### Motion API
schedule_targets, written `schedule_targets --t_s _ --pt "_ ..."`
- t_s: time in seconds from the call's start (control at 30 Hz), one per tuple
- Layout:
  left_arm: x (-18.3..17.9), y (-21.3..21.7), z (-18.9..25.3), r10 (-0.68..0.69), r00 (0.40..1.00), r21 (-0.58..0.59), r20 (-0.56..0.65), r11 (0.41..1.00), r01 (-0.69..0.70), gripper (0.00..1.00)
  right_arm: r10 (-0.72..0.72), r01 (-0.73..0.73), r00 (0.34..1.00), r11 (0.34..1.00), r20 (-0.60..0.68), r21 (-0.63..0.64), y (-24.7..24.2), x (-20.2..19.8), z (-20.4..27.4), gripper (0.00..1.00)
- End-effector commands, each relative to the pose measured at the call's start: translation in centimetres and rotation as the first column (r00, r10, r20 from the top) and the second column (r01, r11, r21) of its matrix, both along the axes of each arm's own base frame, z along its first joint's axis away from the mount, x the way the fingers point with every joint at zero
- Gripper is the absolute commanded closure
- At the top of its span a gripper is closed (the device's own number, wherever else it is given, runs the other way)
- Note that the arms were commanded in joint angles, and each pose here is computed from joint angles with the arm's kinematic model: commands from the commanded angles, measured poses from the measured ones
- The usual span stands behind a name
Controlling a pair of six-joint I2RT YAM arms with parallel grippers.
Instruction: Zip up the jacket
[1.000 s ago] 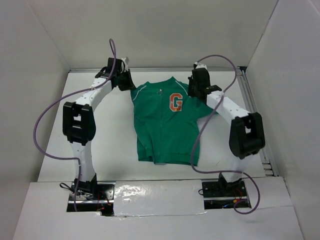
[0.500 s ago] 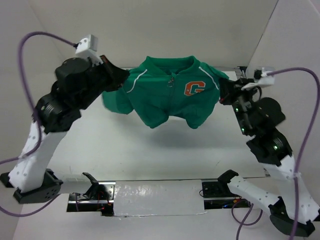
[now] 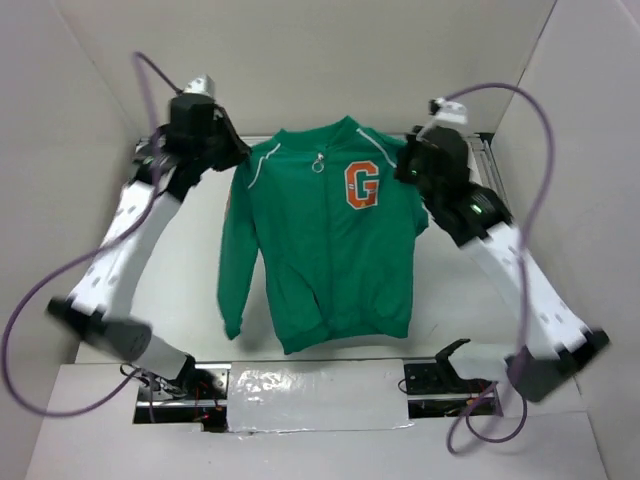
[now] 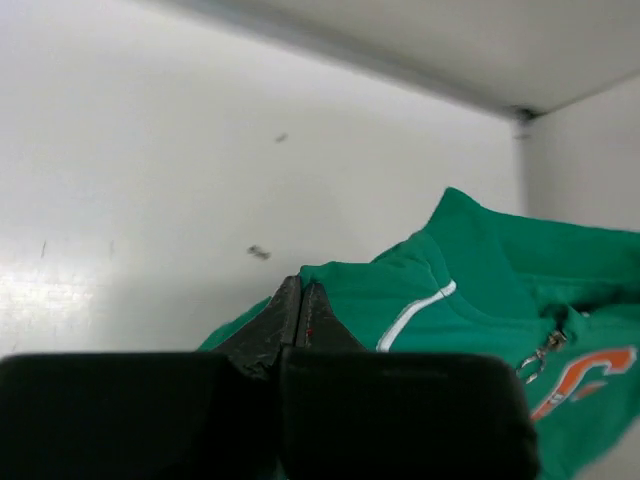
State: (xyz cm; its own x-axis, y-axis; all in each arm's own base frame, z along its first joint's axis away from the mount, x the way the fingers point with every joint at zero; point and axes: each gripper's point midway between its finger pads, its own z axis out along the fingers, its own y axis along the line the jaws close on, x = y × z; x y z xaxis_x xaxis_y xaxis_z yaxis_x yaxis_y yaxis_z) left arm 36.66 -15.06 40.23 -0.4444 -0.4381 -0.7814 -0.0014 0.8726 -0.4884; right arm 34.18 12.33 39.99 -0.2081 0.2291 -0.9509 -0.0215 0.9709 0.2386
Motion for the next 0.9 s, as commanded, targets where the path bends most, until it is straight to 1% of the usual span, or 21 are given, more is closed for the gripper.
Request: schedule_targets --t_s 0.0,0.03,0.07,0.1,0.13,0.17,0.2,0.23,0.27,0.3,0.33,0.37,0.4,0.43,0.47,0.5,0.6,0.7,0.77,0.83,0.87 --pt "6.3 2.2 -16.0 0.082 0.908 0.064 -0.410 0.996 -0.061 1.00 -0.095 0.096 0.959 0.995 -0.266 -0.010 -0.5 5.4 -10.2 0.92" --pt "8.4 2.4 -20.6 0.077 0.856 0.066 -0.511 0.997 -0.051 1.00 -0.051 0.052 0.929 0.999 -0.368 -0.010 0.4 7.8 -14.3 0.79" --pt "8.9 2.0 -22.8 0.053 0.822 0.053 -0.567 0.998 -0.029 0.95 -0.034 0.033 0.909 0.999 -0.416 -0.008 0.9 8.8 -16.4 0.59" --pt "9.4 1.6 -24.0 0.034 0.796 0.035 -0.605 0.999 -0.016 0.85 -0.028 0.016 0.874 0.999 -0.484 -0.030 1.5 10.0 -19.9 0.46" --pt "9.0 1.9 -25.9 0.071 0.740 0.074 -0.668 0.997 -0.030 0.76 -0.016 0.003 0.868 1.000 -0.496 -0.028 2.0 10.6 -20.6 0.20" --pt "10.2 1.7 -25.2 0.081 0.752 0.082 -0.654 0.996 -0.036 0.60 -0.011 0.000 0.872 1.000 -0.490 -0.022 2.4 11.3 -20.7 0.01" --pt "10.6 2.0 -26.9 0.116 0.729 0.125 -0.674 0.991 -0.042 0.46 0.007 -0.022 0.865 0.999 -0.501 -0.023 2.8 11.4 -21.2 0.00" --pt "10.6 1.8 -26.7 0.124 0.729 0.133 -0.673 0.990 -0.045 0.40 0.012 -0.023 0.868 1.000 -0.496 -0.016 2.9 11.3 -20.8 0.00" --pt "10.7 1.7 -25.4 0.105 0.759 0.127 -0.642 0.991 -0.030 0.36 0.024 -0.030 0.875 1.000 -0.484 -0.006 3.0 11.1 -20.5 0.00" --pt "10.8 1.7 -24.6 0.092 0.779 0.116 -0.621 0.993 -0.024 0.03 0.043 -0.041 0.895 0.999 -0.444 0.015 2.9 10.5 -18.7 0.00" --pt "11.9 1.5 -23.0 0.061 0.828 0.081 -0.558 0.997 -0.019 0.01 0.048 -0.040 0.905 0.999 -0.422 0.029 2.6 10.0 -17.8 0.00" --pt "10.8 1.7 -21.6 0.035 0.847 0.067 -0.531 0.998 0.000 0.01 0.048 -0.034 0.909 0.999 -0.414 0.041 2.2 9.4 -18.1 0.00" --pt "10.5 1.8 -20.8 0.029 0.859 0.057 -0.510 0.998 0.000 0.01 0.054 -0.023 0.929 0.996 -0.366 0.090 1.8 8.5 -15.8 0.00" --pt "10.1 1.9 -19.9 0.019 0.872 0.047 -0.489 0.999 0.005 0.01 0.043 -0.003 0.936 0.993 -0.350 0.114 0.9 8.1 -15.2 0.00" --pt "9.3 1.9 -18.3 0.007 0.892 0.034 -0.452 0.999 0.009 0.01 0.041 0.006 0.933 0.992 -0.357 0.130 0.2 7.3 -16.0 0.00" --pt "8.7 1.9 -17.8 -0.005 0.898 0.030 -0.439 0.999 0.021 0.01 0.049 0.003 0.950 0.986 -0.309 0.164 -0.3 6.3 -14.1 0.00" --pt "6.3 1.4 -16.1 -0.031 0.912 0.014 -0.408 0.999 0.041 0.01 0.027 0.038 0.963 0.972 -0.267 0.233 -2.0 3.9 -13.2 0.00" --pt "4.1 1.3 -15.5 -0.041 0.924 0.011 -0.381 0.999 0.049 0.01 -0.001 0.061 0.970 0.969 -0.243 0.240 -3.3 1.6 -13.0 0.00" --pt "2.3 1.1 -15.5 -0.044 0.918 -0.007 -0.394 0.999 0.045 0.01 -0.004 0.068 0.966 0.969 -0.259 0.239 -3.6 0.2 -13.6 0.00" --pt "0.9 0.7 -16.5 -0.051 0.905 -0.016 -0.422 0.999 0.049 0.01 -0.017 0.078 0.971 0.965 -0.238 0.251 -4.0 -1.0 -13.4 0.00" --pt "0.0 0.6 -15.6 -0.063 0.915 -0.025 -0.400 0.998 0.057 0.01 -0.020 0.074 0.979 0.962 -0.203 0.263 -4.3 -1.7 -12.5 0.00"
